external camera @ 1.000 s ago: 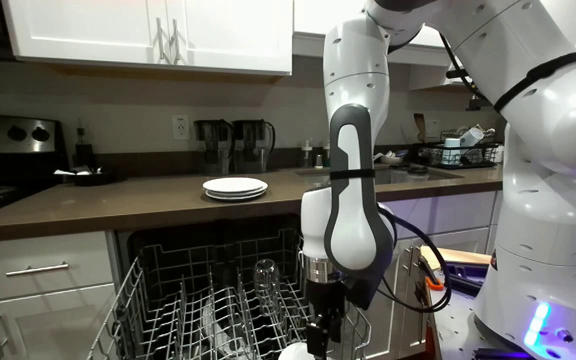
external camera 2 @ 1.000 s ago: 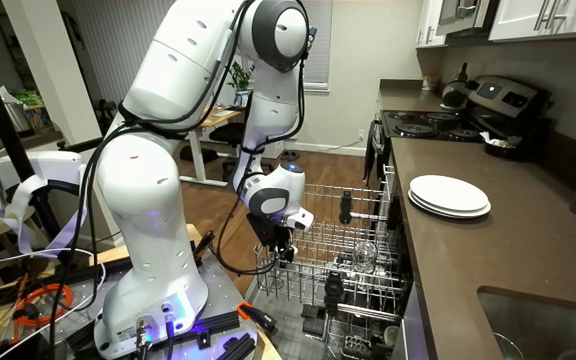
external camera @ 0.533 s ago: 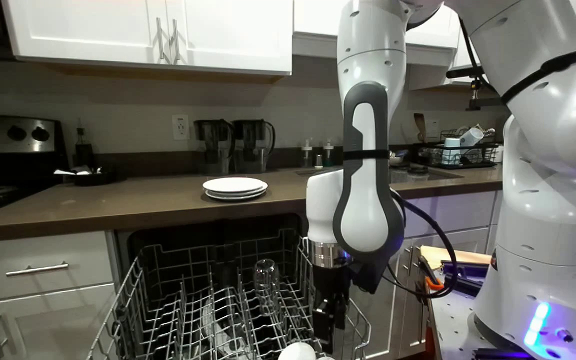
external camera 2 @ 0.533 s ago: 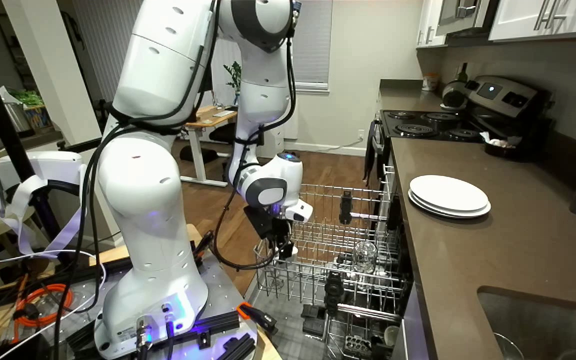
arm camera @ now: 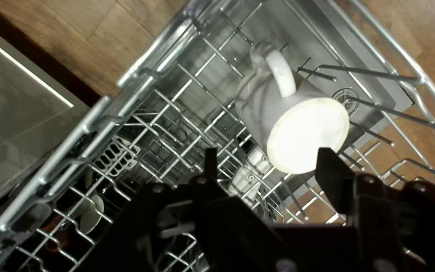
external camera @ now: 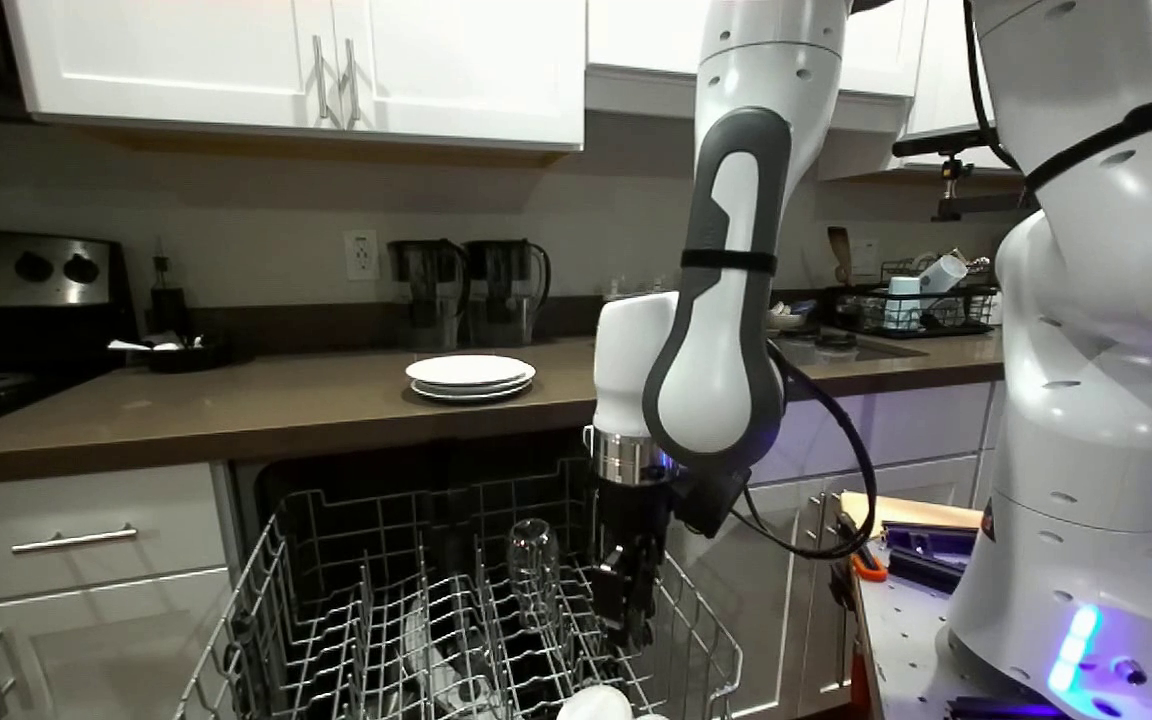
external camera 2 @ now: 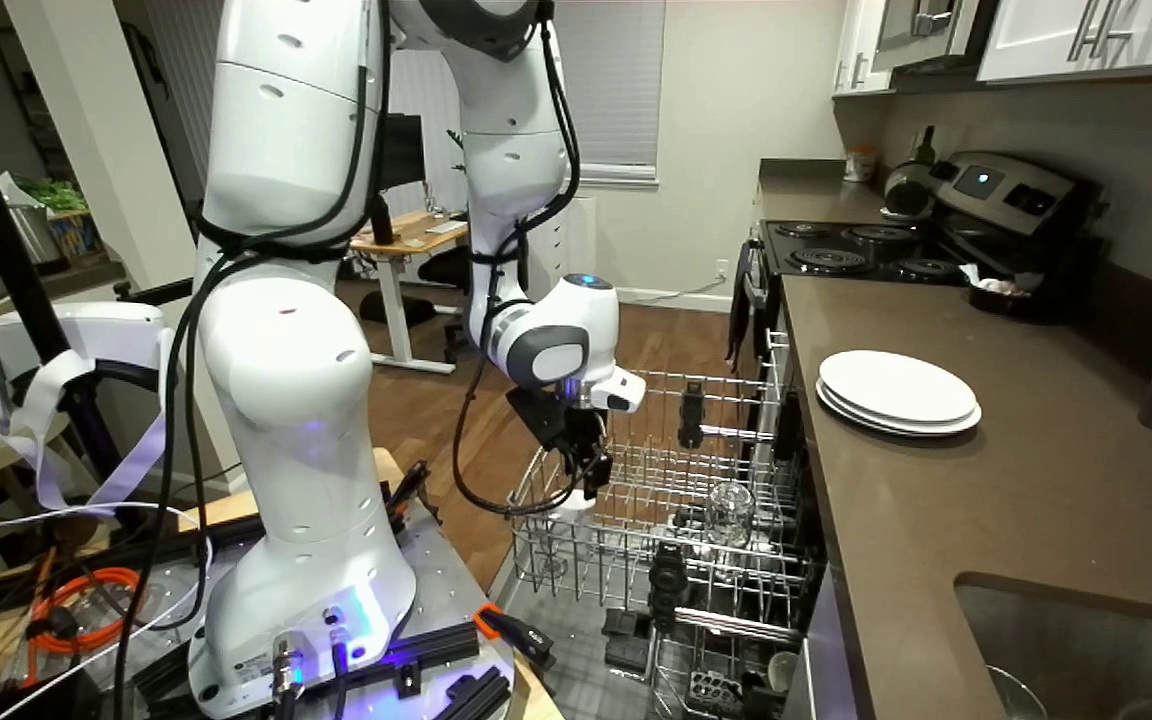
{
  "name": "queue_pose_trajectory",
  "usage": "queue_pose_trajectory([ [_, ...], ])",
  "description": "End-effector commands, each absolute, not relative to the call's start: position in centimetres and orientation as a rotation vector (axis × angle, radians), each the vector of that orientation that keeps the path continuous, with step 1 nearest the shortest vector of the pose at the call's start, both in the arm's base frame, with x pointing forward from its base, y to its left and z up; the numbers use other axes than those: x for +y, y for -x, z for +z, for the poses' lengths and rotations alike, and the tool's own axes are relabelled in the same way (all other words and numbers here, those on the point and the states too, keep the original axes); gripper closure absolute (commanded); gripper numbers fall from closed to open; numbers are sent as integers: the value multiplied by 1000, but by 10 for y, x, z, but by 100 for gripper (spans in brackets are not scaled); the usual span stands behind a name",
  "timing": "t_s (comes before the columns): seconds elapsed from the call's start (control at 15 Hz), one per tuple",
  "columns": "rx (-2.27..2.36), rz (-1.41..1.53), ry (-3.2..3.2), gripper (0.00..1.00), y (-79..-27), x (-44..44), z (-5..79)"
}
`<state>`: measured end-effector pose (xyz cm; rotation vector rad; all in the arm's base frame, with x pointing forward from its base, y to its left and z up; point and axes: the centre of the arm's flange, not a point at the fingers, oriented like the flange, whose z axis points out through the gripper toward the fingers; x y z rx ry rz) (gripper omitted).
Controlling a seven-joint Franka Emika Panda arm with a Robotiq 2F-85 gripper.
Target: Move the white cup in the dishwasher to the corner closest to you
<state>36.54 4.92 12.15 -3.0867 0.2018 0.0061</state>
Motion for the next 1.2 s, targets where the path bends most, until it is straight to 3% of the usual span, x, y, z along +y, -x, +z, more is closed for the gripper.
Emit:
queue_pose_trajectory([
  [0.0,205,-19,3115,31,-346,48,150],
  [0.87,146,54,3142,28,-346,56,184],
  [1.07,145,53,3145,23,-343,59,190],
  [1.13,147,52,3145,13,-344,61,192],
])
